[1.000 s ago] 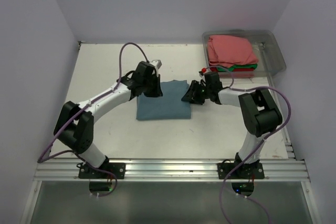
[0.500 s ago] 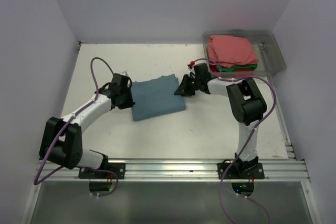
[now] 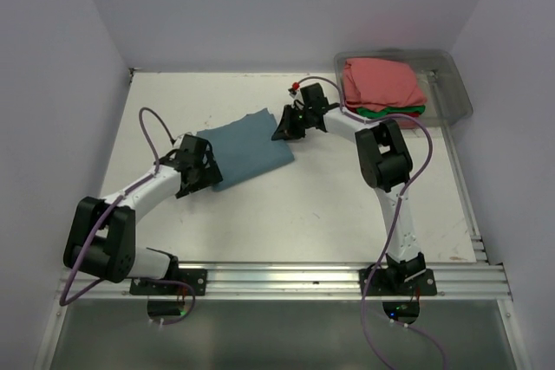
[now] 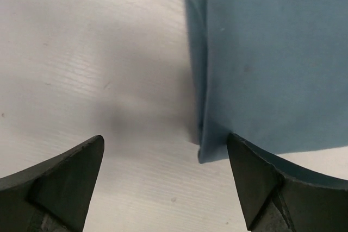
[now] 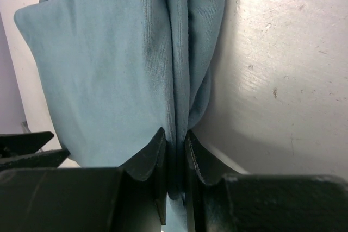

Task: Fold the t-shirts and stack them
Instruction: Put the neatly folded tshirt into the corner of the board with the left arm

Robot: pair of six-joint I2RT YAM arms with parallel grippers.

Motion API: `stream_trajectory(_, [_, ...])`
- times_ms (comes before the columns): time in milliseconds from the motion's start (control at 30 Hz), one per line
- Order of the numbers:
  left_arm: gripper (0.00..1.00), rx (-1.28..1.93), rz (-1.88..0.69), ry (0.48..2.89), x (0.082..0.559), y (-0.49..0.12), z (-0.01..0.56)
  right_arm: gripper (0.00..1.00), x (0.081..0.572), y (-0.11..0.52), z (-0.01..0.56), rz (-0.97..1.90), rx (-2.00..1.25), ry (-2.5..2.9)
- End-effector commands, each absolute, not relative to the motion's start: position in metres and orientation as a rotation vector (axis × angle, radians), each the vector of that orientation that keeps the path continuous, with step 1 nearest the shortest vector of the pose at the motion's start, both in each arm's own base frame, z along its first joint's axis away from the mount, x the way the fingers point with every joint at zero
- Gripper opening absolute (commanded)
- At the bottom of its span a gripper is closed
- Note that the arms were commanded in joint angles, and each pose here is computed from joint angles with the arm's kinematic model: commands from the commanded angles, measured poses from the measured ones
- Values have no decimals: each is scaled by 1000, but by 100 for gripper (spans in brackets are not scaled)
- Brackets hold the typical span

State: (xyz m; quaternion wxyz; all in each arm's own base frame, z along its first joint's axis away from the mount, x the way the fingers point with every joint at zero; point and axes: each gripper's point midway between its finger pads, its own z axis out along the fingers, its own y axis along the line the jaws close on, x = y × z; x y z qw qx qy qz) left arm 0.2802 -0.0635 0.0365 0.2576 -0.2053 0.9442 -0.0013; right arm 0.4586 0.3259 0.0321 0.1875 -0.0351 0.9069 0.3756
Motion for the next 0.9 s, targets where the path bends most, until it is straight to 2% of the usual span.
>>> stream_trajectory(0, [100, -651, 14, 2457, 288, -47, 33, 4, 454, 327, 37, 1083, -166, 2568])
stream_trajectory(300, [100, -706, -263, 2213, 327, -49, 34, 2, 439, 322, 35, 1075, -288, 2601])
stream_trajectory(433, [100, -707, -371, 2180, 348, -56, 34, 2, 438, 319, 35, 1051, -335, 2620])
stream_trajectory(667, [100, -655, -618, 2326, 384, -87, 12, 0, 436, 316, 31, 1022, -351, 2649])
stream_trajectory(700, [100, -671, -618, 2392, 378, -89, -5, 0, 436, 316, 31, 1019, -354, 2648])
stream_trajectory(867, [100, -586, -648, 2504, 384, -98, -9, 0, 437, 315, 27, 1006, -355, 2659])
